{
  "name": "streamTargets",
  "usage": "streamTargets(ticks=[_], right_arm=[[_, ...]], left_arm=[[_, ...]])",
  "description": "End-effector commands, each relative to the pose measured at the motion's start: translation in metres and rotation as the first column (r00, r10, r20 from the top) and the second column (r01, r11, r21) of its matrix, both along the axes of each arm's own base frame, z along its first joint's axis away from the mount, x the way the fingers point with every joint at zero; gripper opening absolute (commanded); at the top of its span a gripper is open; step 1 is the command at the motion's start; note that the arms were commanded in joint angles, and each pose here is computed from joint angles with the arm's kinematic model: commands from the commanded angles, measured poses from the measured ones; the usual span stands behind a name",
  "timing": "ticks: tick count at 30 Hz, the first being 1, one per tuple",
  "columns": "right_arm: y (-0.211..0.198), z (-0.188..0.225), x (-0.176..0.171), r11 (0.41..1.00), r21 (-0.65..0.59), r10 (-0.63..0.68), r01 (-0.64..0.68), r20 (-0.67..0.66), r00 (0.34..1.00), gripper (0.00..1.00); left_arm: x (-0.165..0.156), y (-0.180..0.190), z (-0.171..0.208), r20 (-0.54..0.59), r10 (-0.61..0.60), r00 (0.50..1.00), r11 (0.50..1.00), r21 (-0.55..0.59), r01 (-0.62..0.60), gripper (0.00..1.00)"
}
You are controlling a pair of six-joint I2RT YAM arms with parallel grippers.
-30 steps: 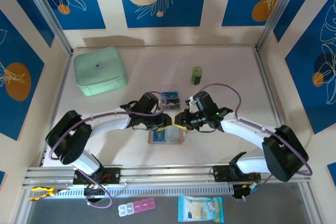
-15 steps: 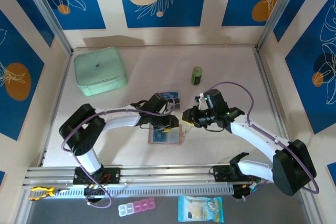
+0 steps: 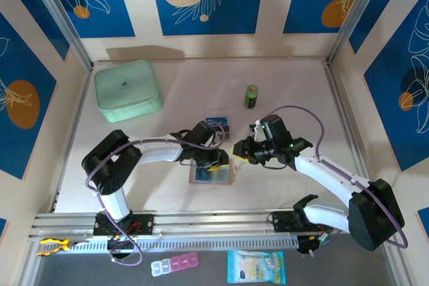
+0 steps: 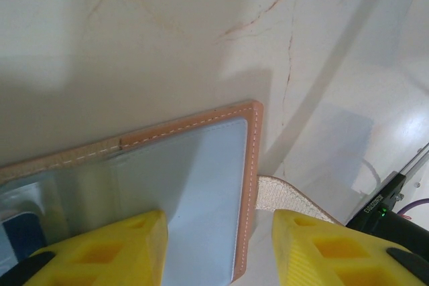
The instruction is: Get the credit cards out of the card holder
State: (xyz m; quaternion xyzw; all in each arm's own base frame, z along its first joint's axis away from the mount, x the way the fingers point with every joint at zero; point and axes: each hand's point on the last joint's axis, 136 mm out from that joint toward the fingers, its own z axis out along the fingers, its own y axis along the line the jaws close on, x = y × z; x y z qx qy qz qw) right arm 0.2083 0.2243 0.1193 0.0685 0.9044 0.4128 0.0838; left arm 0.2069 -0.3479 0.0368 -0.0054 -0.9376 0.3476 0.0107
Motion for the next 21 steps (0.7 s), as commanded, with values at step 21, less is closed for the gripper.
streamTargets(ticks=[21], right_arm=[[0.054, -0.019, -0.004, 0.99, -0.018, 0.138, -0.139, -0.061, 0.989, 0.31]], left_arm=[[0.016, 0.095, 0.024, 0.081, 0.143, 0.986, 0.989, 0.037, -0.146, 0.33]])
